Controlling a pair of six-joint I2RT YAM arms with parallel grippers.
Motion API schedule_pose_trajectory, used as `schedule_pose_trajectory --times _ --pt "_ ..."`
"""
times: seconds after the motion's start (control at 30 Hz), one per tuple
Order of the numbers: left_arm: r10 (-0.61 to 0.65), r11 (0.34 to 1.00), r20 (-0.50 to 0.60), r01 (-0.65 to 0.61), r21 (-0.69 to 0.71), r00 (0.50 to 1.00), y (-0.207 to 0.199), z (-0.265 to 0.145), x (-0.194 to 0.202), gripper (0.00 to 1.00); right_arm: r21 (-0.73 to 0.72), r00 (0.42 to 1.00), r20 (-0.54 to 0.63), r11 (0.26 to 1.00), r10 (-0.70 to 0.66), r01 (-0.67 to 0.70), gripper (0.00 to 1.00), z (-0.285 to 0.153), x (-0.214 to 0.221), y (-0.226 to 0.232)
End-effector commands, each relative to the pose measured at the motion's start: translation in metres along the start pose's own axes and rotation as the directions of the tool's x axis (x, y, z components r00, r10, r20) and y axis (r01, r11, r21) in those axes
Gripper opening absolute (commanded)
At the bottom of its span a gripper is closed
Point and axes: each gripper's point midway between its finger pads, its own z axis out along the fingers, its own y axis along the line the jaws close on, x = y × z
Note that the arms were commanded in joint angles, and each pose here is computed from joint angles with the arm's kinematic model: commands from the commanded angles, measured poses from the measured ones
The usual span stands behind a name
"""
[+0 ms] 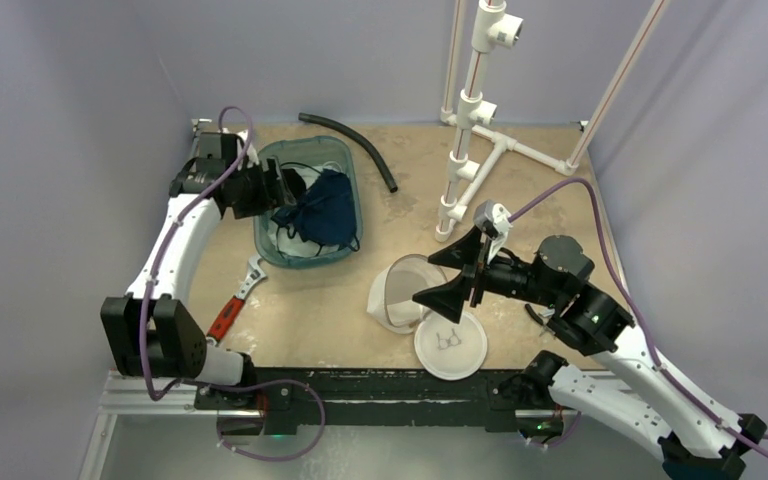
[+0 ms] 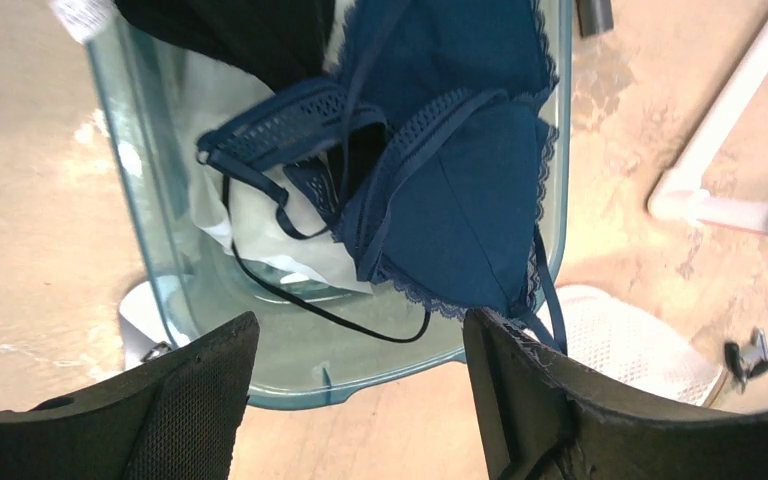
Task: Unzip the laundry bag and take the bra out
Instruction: Place the bra in the bin.
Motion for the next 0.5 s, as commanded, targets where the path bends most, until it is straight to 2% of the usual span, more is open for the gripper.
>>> schedule_pose_trajectory --times 0.0,0.07,0.23,0.37,0.47 --pt "-0.031 0.999 0.175 0.038 -0.035 0.984 -0.005 -0.022 -0.040 0.74 0.001 0.998 0.049 0.999 -0.036 0.036 0.98 -0.002 -0.018 0.003" --pt "-0.079 0.997 0.210 0.081 -0.004 0.975 -0.011 -0.016 -0.053 0.74 0.011 0.998 0.049 1.000 -0.029 0.029 0.98 -0.001 -0.017 0.001" --pt "-0.174 0.985 0.202 0.167 0.053 0.964 -0.020 0.028 -0.070 0.76 0.047 0.999 0.047 0.999 -0.009 0.007 0.98 -0.001 -0.012 -0.006" --pt "-0.157 0.985 0.178 0.140 0.103 0.972 -0.043 0.057 -0.075 0.76 0.091 0.998 0.053 0.996 0.014 -0.019 0.98 -0.002 -0.007 -0.015" --pt "-0.098 0.983 0.151 0.072 0.169 0.984 -0.078 0.072 -0.064 0.71 0.126 0.998 0.058 0.991 0.035 -0.042 0.98 -0.003 -0.001 -0.022"
